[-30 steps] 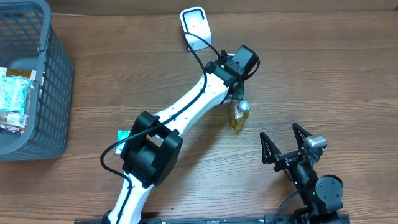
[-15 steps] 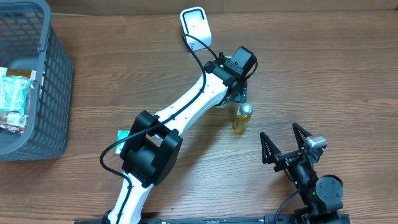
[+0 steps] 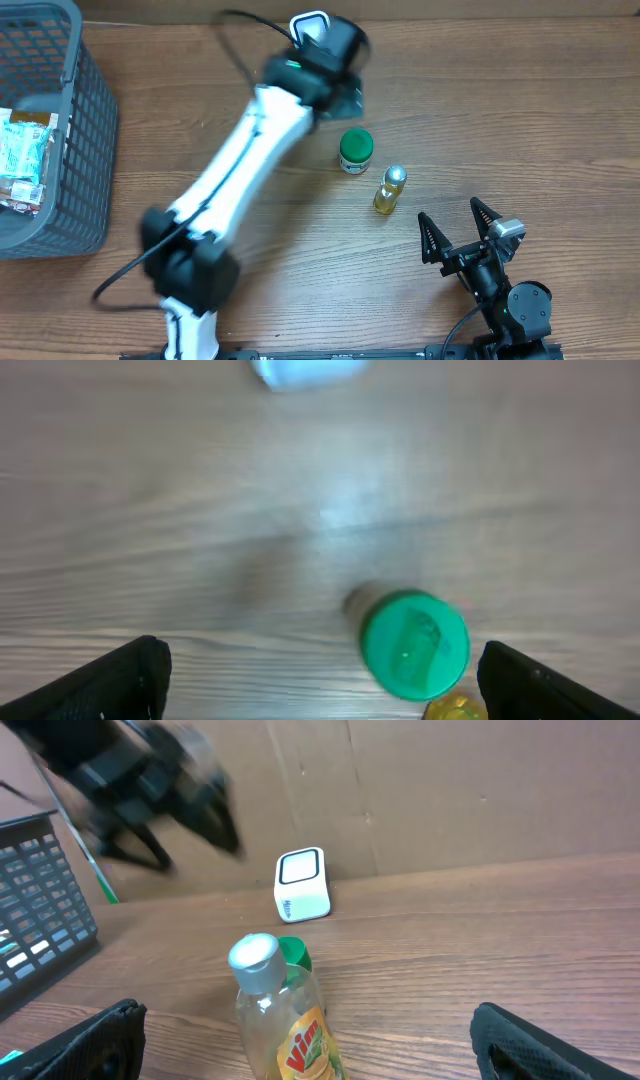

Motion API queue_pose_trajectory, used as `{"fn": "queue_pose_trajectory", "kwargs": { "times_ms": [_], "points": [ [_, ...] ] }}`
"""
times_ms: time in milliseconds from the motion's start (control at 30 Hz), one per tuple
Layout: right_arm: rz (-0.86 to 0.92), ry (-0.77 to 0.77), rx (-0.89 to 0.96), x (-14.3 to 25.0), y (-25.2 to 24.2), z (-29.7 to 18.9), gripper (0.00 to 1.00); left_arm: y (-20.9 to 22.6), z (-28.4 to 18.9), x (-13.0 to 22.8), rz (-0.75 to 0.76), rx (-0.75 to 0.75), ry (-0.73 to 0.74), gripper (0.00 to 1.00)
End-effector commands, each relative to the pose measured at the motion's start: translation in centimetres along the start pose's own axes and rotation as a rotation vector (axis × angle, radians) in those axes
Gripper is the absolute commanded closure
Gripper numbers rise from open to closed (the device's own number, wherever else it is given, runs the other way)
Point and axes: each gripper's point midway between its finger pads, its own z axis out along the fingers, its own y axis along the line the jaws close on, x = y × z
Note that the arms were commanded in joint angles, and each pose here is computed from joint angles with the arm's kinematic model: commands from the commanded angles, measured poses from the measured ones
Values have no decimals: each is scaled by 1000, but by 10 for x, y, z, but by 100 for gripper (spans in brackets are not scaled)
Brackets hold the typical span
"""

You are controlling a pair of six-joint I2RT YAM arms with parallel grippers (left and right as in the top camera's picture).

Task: Scan the item barcode
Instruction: 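Set the jar down beside the bottle and release it, then move the left gripper down to the teal tissue pack on the table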

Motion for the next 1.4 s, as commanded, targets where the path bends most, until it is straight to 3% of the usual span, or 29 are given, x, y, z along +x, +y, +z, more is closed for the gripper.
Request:
{"fn": "queue_pose_trajectory", "kwargs": {
  "times_ms": [0, 100, 267, 533, 900, 1000, 1133, 1367],
  "points": [
    [-8, 0, 1, 3, 0, 0, 0, 54, -75, -26, -84, -24, -95, 0],
    [-8, 0, 1, 3, 0, 0, 0, 107, -89, -16, -126, -165, -55, 3],
    [-8, -1, 1, 3, 0, 0, 0, 175, -71, 37, -166, -379, 184, 9],
    [-8, 0, 1, 3, 0, 0, 0, 213, -16, 104, -160, -544, 359, 11],
    [-8, 0, 1, 3, 0, 0, 0, 236, 40, 181, -143, -596, 466, 10],
    [-8, 0, 1, 3, 0, 0, 0, 240, 50, 196, -159, -586, 486, 17],
    [-8, 0, 1, 3, 0, 0, 0, 242, 60, 204, -173, -574, 476, 36],
    [-8, 0, 1, 3, 0, 0, 0, 242, 77, 210, -193, -543, 441, 44]
  ]
}}
